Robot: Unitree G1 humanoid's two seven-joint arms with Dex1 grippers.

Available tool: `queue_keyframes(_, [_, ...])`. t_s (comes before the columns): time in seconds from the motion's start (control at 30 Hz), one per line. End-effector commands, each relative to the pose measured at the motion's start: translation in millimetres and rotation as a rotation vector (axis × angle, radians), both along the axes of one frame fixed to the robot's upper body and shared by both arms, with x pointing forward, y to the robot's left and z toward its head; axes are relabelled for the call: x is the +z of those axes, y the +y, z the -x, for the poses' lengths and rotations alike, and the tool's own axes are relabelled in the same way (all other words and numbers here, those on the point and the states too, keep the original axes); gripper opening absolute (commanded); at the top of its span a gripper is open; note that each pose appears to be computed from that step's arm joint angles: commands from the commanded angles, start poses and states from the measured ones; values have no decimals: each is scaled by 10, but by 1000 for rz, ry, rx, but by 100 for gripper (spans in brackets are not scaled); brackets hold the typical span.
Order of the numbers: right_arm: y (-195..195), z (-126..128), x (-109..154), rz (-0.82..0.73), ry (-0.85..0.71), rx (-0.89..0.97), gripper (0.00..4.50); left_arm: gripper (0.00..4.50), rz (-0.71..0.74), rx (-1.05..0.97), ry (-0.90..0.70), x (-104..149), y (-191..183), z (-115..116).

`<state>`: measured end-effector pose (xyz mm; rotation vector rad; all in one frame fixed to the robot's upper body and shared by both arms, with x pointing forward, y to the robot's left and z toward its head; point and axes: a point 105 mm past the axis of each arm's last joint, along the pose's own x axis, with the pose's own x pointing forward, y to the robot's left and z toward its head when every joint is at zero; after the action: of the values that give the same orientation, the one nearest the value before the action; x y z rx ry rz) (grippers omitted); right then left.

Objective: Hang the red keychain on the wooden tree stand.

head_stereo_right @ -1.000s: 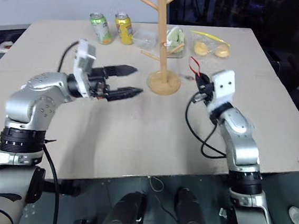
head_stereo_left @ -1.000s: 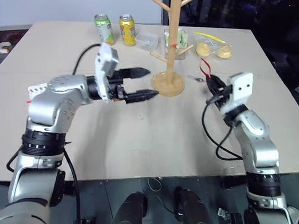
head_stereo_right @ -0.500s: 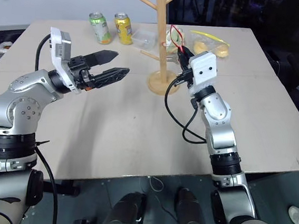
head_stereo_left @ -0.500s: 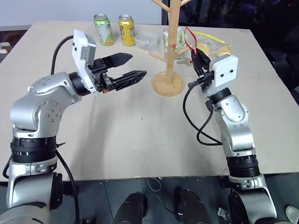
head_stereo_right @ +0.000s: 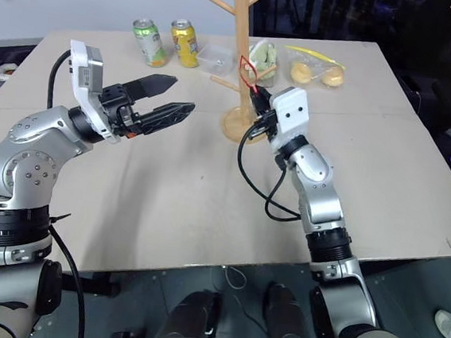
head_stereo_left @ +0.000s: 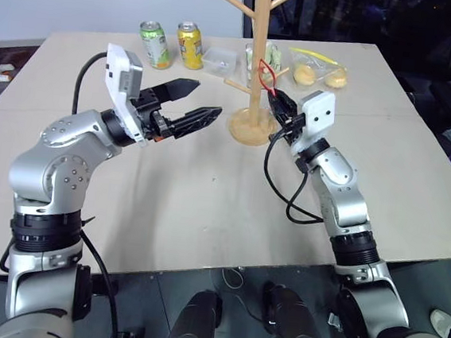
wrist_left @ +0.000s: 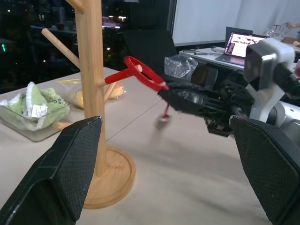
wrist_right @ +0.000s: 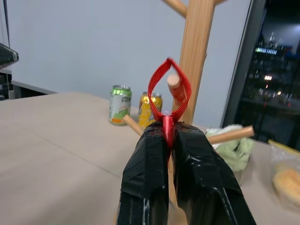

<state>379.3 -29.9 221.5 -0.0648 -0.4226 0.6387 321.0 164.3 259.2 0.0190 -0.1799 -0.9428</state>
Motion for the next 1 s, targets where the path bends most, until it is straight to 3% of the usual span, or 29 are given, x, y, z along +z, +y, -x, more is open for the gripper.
queue_keyframes(0.03, [-43, -28, 208, -53, -24, -13, 3, 450, -13, -19, -48, 114, -31, 61])
queue_keyframes(0.33, [-6, -28, 203, -12, -8, 4, 3, 450, -20, -28, -49, 118, -46, 26])
queue_keyframes(0.43, [36, 7, 179, 10, 5, 47, 110, 450, -23, -31, -48, 112, -48, 13])
queue_keyframes(0.67, [-162, 144, 61, 64, 75, 129, 446, 450, -70, -10, -29, 64, 0, -46])
queue_keyframes(1.0, [-1172, 260, -108, 274, 299, 40, 446, 450, -269, -57, 58, -161, 83, -23])
